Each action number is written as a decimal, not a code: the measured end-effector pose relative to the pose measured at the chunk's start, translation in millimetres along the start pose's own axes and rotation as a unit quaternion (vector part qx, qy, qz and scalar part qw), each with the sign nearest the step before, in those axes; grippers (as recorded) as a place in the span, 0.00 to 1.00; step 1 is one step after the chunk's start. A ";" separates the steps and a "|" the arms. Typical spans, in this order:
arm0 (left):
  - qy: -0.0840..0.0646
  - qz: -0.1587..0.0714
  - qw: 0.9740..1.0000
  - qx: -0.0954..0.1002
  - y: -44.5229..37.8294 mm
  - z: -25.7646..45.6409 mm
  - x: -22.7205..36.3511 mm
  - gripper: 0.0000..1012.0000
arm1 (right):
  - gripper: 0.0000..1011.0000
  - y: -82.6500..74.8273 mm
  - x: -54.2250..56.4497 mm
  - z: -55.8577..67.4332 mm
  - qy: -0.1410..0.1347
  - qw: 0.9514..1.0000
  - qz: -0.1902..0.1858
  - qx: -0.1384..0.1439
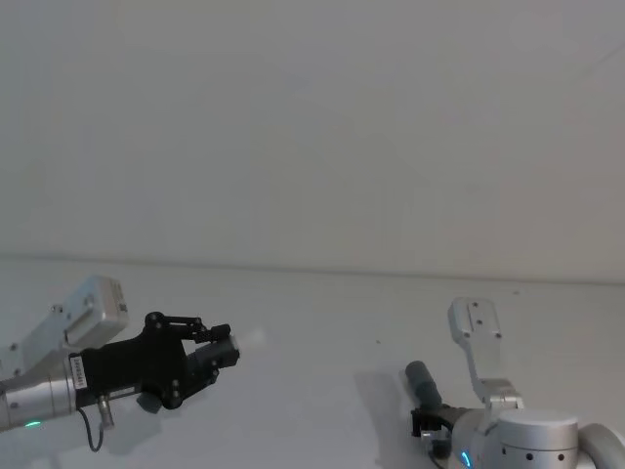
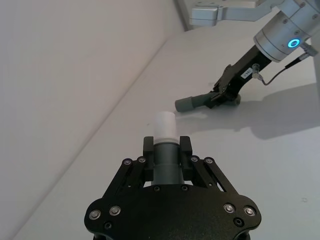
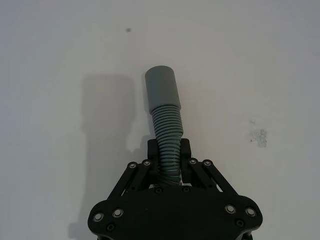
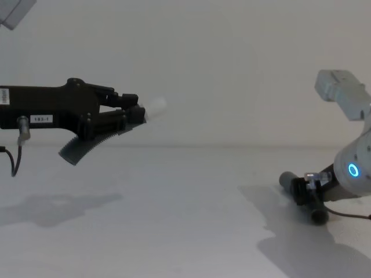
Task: Use both hands to pick up one end of the pipe from the table, align the ends, and insert them.
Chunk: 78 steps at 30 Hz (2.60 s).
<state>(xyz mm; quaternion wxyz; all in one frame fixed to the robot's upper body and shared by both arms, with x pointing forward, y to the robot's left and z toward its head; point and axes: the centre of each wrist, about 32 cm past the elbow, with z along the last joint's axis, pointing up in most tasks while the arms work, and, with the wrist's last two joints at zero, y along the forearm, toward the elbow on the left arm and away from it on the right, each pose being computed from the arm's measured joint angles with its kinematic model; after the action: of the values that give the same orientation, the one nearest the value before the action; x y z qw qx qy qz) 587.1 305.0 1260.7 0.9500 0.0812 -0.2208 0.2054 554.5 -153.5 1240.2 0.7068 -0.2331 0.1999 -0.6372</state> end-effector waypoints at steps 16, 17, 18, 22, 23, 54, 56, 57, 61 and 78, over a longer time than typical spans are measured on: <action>-0.033 -0.051 0.998 -0.026 -4.9 13.4 13.7 0.27 | 0.20 -6.4 24.1 -10.0 -0.020 0.996 0.065 0.062; -0.034 -0.053 0.998 -0.027 -5.0 13.8 14.4 0.27 | 0.20 -6.7 28.5 -11.3 -0.022 0.994 0.076 0.069; -0.036 -0.055 0.997 -0.028 -5.2 14.6 15.7 0.27 | 0.20 -6.8 30.9 -12.1 -0.024 0.994 0.080 0.071; -0.043 -0.063 0.997 -0.031 -6.3 17.9 21.3 0.27 | 0.20 -6.8 43.9 -16.7 -0.032 0.990 0.106 0.084; -0.046 -0.065 0.996 -0.032 -6.5 18.9 23.2 0.27 | 0.20 -6.7 50.1 -18.6 -0.037 0.989 0.114 0.089; -0.046 -0.085 0.994 -0.055 -21.8 18.7 19.7 0.27 | 0.20 11.0 150.1 -69.3 -0.172 0.912 0.286 0.239; -0.044 -0.086 0.994 -0.057 -22.6 17.9 18.5 0.27 | 0.20 11.1 154.6 -72.1 -0.182 0.903 0.294 0.254; -0.044 -0.086 0.994 -0.057 -22.8 17.8 18.3 0.27 | 0.20 11.1 156.6 -73.3 -0.185 0.901 0.296 0.258; -0.043 -0.088 0.993 -0.059 -23.6 17.0 17.2 0.27 | 0.20 10.3 164.5 -76.9 -0.202 0.885 0.309 0.284; -0.038 -0.129 0.990 -0.042 -19.5 15.4 29.3 0.27 | 0.20 4.7 193.4 -78.6 -0.279 0.810 0.347 0.382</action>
<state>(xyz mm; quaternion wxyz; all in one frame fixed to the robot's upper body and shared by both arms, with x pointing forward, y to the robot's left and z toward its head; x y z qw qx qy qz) 613.5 293.9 1286.4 0.9620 0.0763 -0.2530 0.0686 533.6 -351.3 1176.4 0.9383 -0.0270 -0.1976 -0.2825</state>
